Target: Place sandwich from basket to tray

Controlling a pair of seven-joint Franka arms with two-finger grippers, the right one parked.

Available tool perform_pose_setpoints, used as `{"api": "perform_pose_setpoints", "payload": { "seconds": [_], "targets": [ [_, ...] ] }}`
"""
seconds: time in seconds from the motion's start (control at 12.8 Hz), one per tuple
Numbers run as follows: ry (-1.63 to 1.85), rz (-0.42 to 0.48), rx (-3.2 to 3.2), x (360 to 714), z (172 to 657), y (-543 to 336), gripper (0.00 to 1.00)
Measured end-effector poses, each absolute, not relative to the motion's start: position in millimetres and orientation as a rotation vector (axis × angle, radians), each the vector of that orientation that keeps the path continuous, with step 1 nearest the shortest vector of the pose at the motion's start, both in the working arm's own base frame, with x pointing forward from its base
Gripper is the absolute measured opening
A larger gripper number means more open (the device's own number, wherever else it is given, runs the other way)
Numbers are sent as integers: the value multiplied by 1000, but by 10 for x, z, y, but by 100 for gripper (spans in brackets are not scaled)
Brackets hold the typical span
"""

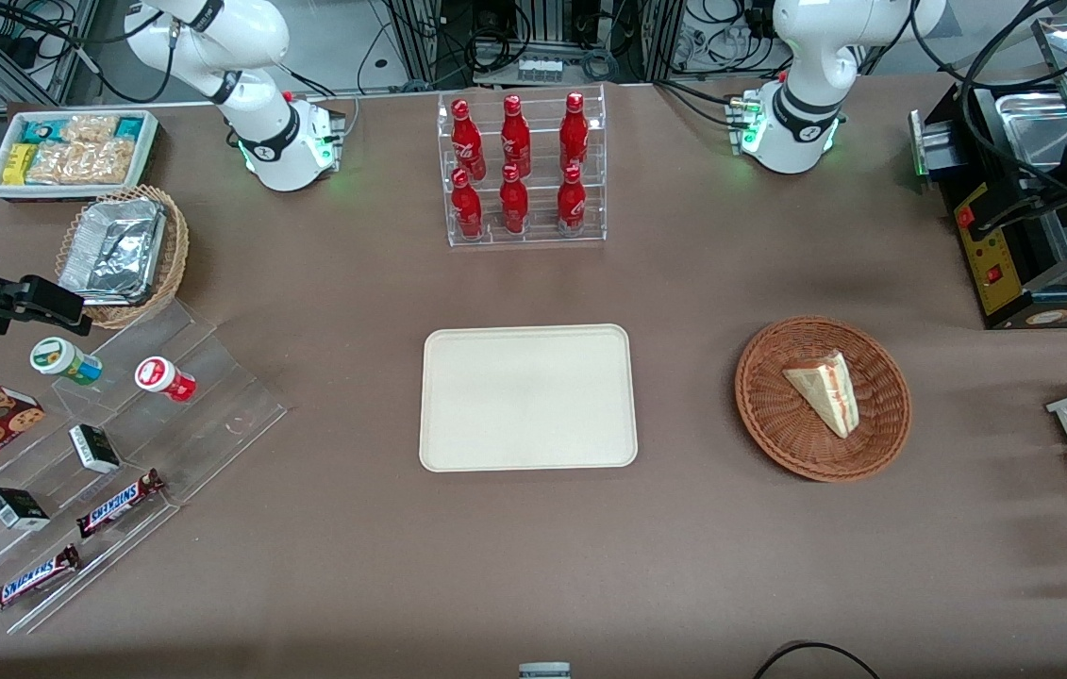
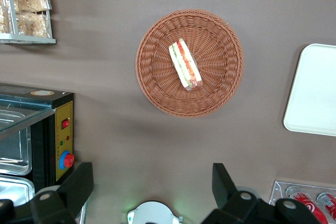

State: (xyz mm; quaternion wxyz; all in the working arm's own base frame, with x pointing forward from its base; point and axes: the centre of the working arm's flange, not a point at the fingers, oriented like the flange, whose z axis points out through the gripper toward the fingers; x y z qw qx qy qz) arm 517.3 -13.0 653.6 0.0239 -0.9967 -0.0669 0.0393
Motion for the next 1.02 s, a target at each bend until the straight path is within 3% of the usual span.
{"api": "perform_pose_setpoints", "payload": {
  "seconds": [0.31, 0.47, 1.02],
  "targets": [
    [-207, 137, -3083, 5171, 6499, -130, 100],
    [-206, 188, -3077, 5181, 6307, -128, 100],
    [-399, 132, -3059, 5322, 4683, -159, 100]
  ]
}}
